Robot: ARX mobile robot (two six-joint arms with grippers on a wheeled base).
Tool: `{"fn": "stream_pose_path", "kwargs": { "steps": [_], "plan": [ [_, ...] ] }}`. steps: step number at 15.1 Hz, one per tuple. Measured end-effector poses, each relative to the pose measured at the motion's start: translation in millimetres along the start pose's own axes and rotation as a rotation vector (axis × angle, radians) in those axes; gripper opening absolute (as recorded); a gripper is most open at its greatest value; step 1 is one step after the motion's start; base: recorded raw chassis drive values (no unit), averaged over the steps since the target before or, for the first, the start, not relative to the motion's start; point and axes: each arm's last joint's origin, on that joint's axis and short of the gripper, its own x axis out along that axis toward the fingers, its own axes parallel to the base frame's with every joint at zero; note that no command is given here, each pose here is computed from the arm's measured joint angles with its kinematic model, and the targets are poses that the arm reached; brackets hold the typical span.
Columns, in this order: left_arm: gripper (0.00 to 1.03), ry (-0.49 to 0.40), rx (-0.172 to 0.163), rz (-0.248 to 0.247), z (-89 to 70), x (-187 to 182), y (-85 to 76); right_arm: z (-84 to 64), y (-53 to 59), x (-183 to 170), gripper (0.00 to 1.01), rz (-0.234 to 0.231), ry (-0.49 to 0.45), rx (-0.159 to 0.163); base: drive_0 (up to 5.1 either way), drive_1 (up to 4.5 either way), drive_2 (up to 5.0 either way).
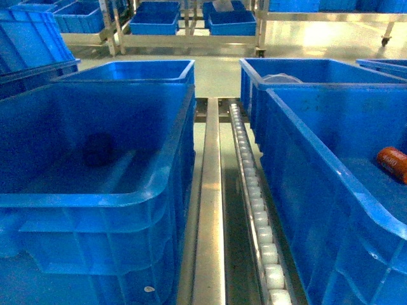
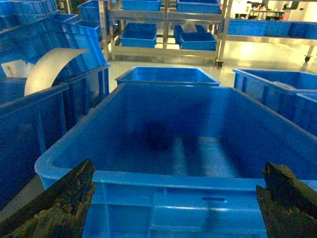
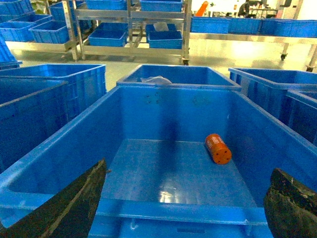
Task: Sort blue parts and orange caps into right shelf containers
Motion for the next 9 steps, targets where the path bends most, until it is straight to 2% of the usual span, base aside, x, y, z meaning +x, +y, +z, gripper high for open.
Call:
{"fn": "stream_pose_path", "kwargs": {
  "steps": [9],
  "plan": [
    [0.98, 0.000, 0.000, 0.000, 0.0, 0.0, 0.0, 0.0, 0.0, 0.0, 0.98, 0.000, 0.000, 0.000, 0.0, 0.00, 0.0]
  ]
}}
